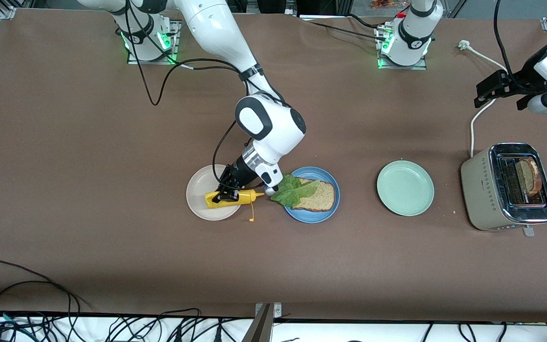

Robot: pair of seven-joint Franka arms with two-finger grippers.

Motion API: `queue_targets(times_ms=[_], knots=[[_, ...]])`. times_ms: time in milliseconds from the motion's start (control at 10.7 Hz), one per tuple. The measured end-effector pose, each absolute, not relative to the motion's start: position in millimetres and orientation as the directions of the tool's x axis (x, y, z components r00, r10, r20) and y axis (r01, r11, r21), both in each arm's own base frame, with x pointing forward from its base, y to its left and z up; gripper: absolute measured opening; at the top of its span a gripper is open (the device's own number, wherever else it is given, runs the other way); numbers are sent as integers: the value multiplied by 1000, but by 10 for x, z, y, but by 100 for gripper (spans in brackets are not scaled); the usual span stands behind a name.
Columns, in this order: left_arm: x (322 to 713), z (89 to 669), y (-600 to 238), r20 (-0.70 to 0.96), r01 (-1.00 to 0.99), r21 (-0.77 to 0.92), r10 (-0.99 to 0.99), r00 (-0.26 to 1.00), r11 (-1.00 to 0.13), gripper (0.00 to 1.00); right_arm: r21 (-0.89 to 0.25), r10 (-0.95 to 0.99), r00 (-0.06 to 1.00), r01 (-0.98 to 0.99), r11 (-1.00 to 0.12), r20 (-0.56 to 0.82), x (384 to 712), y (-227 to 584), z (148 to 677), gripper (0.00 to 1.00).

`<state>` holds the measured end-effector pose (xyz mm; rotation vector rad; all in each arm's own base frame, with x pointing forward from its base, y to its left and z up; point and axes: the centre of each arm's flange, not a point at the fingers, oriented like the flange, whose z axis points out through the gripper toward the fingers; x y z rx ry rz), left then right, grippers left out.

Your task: Make sandwich in blue plate with both arms

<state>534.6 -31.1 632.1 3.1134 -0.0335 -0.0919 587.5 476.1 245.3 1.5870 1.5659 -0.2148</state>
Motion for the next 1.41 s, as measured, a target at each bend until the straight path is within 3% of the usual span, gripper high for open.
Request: queue_targets(times_ms=[282, 563, 751, 1033, 1408], knots=[[5346, 6321, -310, -59, -20, 27, -22, 998, -999, 100, 464, 734, 230, 876, 130, -639, 5848, 4764, 2317, 18], [5346, 6322, -308, -59, -20, 27, -22, 998, -999, 100, 419, 793, 277, 908, -31, -543, 6136, 4443, 2525, 18], [5346, 6321, -307, -59, -20, 27, -21, 998, -999, 100, 294, 865, 285, 941, -169, -414, 6504, 3867, 2937, 18], [5346, 6320, -312, -59, -21, 27, -22, 998, -999, 100, 89, 954, 240, 970, -227, -180, 6745, 3287, 3437, 18], [5348, 6318, -308, -60, -20, 27, -22, 998, -999, 100, -156, 975, 170, 977, -148, 144, 6999, 2541, 3329, 18]])
